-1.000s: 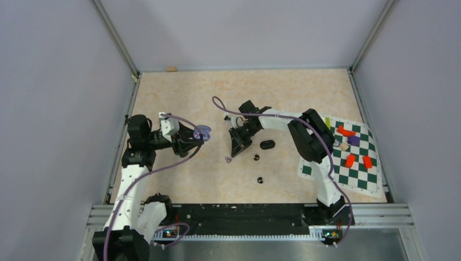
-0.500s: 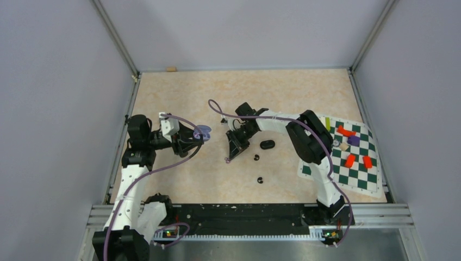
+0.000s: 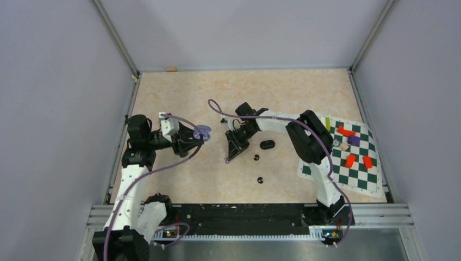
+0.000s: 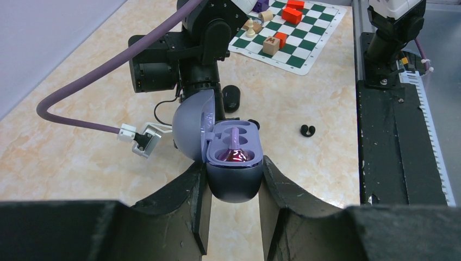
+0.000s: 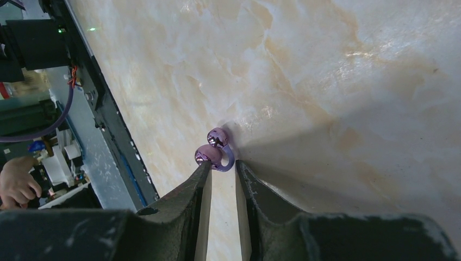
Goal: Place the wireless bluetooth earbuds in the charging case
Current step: Pick up the earbud from the center of the board.
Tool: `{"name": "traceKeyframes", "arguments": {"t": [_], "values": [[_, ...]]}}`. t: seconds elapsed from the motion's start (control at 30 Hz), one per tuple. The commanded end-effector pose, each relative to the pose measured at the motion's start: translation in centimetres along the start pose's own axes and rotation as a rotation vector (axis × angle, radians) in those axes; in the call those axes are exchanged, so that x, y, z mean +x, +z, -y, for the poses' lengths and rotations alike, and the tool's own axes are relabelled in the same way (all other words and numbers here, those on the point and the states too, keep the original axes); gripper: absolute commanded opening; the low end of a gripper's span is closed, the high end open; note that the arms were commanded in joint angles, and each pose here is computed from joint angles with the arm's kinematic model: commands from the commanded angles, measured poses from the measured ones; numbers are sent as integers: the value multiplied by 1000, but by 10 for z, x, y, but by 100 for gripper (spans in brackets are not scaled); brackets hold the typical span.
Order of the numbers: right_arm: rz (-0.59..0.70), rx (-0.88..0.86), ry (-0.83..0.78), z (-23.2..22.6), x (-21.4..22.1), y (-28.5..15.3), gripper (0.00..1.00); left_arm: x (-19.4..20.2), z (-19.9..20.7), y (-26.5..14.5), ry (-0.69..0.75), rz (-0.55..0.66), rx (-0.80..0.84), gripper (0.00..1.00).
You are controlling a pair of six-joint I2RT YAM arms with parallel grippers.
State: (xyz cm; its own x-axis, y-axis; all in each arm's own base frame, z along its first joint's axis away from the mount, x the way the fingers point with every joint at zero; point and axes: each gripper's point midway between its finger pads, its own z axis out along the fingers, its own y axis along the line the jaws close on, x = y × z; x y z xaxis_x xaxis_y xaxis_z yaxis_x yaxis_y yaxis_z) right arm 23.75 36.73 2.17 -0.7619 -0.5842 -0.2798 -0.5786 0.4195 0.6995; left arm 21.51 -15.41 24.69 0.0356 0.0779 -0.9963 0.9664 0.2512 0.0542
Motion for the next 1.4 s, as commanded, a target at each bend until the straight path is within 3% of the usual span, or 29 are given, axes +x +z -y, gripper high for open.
{"name": "traceKeyframes", "arguments": {"t": [0.0, 0.4, 1.03, 1.37], "values": [[-40, 106, -32, 20, 10, 11, 23, -5, 1, -1, 47, 16, 14, 0], [-48, 45, -28, 8, 12, 16, 19, -6, 2, -1, 46, 17, 16, 0], [7, -47, 63, -5, 6, 23, 23, -5, 1, -1, 46, 17, 17, 0], [53, -116, 82, -16, -2, 15, 9, -5, 2, -1, 46, 17, 20, 0]]}}
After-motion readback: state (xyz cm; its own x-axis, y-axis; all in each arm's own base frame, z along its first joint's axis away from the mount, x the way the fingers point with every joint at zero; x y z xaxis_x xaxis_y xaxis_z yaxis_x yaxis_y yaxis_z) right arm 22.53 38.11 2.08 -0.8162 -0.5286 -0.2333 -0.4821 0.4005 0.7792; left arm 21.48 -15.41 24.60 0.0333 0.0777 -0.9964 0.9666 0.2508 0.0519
